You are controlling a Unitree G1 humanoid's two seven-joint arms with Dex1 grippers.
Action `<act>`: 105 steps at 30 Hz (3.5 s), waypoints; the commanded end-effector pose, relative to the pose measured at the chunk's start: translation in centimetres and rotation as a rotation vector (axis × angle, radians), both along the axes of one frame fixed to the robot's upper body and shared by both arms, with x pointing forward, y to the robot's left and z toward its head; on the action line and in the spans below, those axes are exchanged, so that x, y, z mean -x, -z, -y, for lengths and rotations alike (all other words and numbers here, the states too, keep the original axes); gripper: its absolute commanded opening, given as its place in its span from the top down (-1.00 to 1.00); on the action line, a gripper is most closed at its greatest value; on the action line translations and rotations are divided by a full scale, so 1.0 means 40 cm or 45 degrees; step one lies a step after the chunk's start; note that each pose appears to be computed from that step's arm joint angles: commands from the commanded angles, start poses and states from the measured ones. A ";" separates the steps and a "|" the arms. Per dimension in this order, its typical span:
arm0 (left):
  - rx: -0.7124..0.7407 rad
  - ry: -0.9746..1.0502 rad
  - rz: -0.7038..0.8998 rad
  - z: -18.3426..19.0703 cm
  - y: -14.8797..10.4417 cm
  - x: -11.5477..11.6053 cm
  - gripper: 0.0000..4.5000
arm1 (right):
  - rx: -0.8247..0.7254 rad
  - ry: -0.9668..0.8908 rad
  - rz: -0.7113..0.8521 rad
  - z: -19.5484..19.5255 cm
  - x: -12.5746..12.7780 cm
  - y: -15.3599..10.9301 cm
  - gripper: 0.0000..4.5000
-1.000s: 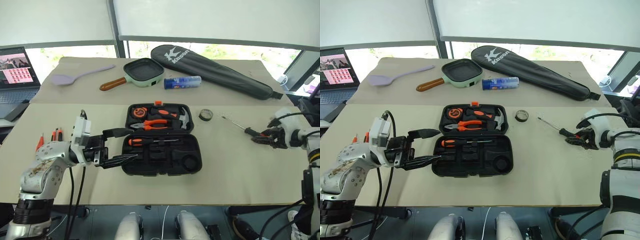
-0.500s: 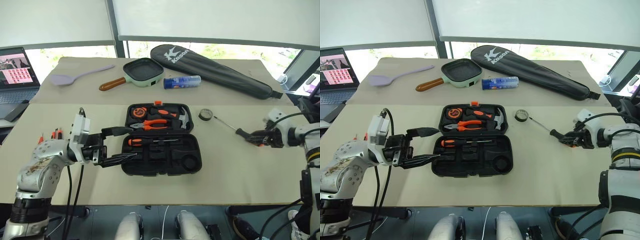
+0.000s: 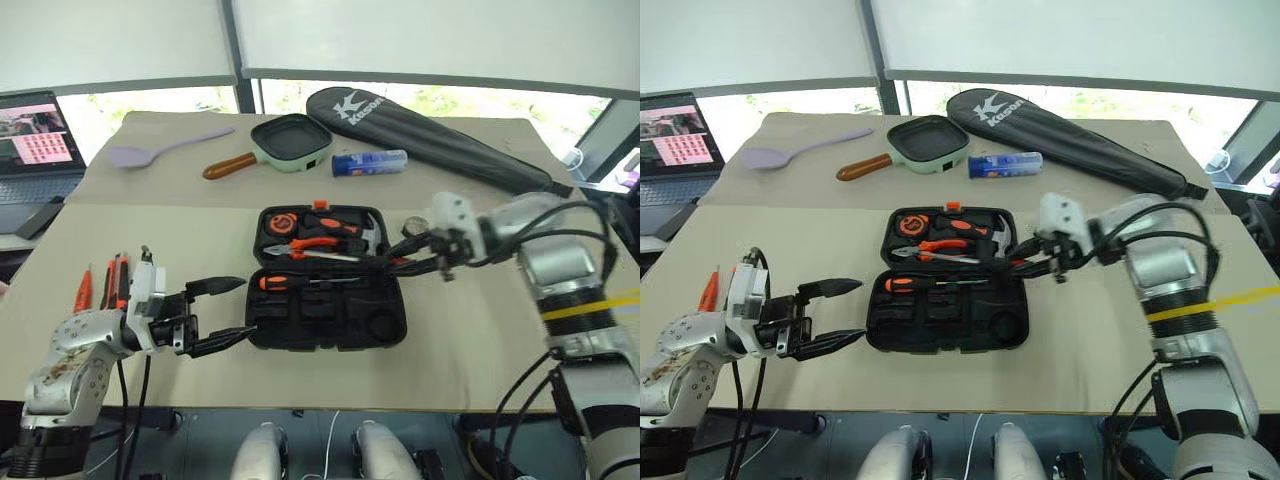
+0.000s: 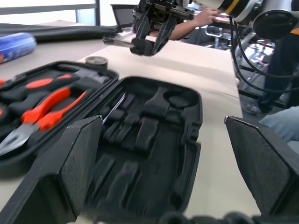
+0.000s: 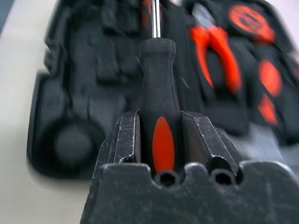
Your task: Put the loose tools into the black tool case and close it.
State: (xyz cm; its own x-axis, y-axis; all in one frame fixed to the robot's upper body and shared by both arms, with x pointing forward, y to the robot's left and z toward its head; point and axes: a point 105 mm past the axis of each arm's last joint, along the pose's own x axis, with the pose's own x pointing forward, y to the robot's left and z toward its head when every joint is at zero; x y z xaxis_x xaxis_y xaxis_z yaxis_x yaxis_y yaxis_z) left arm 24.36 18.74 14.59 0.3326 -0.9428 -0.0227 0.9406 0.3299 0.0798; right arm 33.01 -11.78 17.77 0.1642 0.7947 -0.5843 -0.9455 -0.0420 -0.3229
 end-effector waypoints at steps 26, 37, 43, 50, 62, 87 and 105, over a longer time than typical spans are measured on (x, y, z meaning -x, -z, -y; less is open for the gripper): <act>-0.030 -0.115 0.054 -0.033 0.000 0.009 -1.00 | 0.266 0.028 0.039 -0.072 -0.021 0.075 0.03; -0.022 -0.132 0.035 -0.027 0.008 0.013 -1.00 | -0.132 -0.155 0.001 -0.087 0.012 -0.001 0.36; -0.024 -0.140 0.030 -0.026 0.009 0.015 -1.00 | -0.157 -0.125 -0.008 -0.128 -0.003 0.070 0.97; -0.036 -0.148 0.025 -0.025 0.009 0.019 -1.00 | -0.070 -0.102 -0.053 -0.125 -0.019 0.140 0.97; -0.041 -0.190 0.019 -0.029 0.012 0.028 -1.00 | -0.027 -0.045 -0.145 -0.153 -0.038 0.180 0.97; 0.055 -1.671 -0.244 -0.426 0.102 0.280 -1.00 | -0.854 0.135 0.108 0.173 0.194 0.112 -0.99; 0.054 -1.872 -0.706 -0.555 0.022 0.000 -1.00 | -1.026 -0.057 0.197 -0.038 0.190 -0.121 -0.99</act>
State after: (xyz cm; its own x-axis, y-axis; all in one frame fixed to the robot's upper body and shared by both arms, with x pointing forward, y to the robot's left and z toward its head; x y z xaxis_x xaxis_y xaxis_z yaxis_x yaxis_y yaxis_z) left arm 24.42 40.35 14.26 0.9091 0.1822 -0.3745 -0.2654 0.9465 -0.1836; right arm 25.48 -10.53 21.52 0.1446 0.9682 0.2043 -0.9000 0.2146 -0.3795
